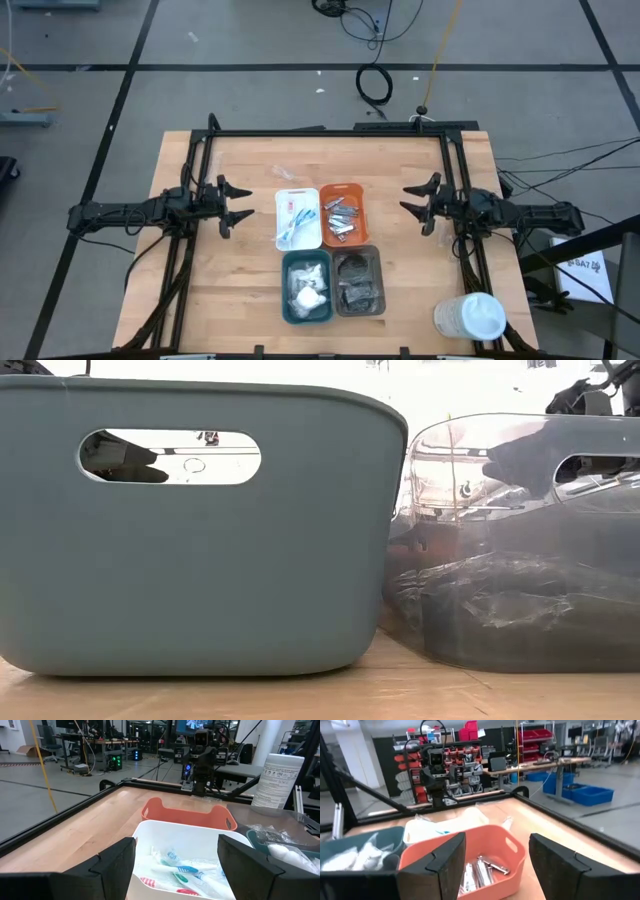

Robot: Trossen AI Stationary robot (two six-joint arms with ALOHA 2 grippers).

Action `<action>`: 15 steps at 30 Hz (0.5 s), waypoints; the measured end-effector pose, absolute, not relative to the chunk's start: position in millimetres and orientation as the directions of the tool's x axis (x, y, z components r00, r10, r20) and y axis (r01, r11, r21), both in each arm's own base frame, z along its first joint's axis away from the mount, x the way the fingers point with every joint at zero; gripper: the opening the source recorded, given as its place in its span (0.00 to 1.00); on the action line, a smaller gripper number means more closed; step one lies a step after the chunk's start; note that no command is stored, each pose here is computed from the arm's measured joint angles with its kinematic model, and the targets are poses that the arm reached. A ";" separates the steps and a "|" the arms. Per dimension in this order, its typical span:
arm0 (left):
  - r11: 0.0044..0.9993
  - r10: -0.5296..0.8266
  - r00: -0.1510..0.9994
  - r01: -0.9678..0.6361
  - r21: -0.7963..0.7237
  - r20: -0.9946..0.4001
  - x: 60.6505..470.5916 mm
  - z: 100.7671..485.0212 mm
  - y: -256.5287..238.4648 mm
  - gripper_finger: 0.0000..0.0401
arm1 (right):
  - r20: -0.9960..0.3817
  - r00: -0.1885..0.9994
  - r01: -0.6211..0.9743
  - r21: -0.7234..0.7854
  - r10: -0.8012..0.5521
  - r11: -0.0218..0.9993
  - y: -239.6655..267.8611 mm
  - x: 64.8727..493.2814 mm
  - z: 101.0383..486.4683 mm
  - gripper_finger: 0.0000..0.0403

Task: Pick & Place Travel size toiletries
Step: Return to Home Position

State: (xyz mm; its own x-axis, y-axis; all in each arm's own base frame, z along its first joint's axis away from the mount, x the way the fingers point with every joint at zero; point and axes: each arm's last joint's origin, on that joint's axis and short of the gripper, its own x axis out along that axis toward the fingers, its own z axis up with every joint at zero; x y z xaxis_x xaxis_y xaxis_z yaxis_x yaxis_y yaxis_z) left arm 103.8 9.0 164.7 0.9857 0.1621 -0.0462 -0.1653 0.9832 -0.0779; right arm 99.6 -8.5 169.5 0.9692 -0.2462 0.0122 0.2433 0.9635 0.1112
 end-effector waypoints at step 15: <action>0.983 0.162 0.986 -0.165 -0.078 -0.046 103.7 164.8 9.0 0.68 | 0.030 0.968 0.240 0.177 -0.249 0.954 -8.6 99.7 171.3 0.52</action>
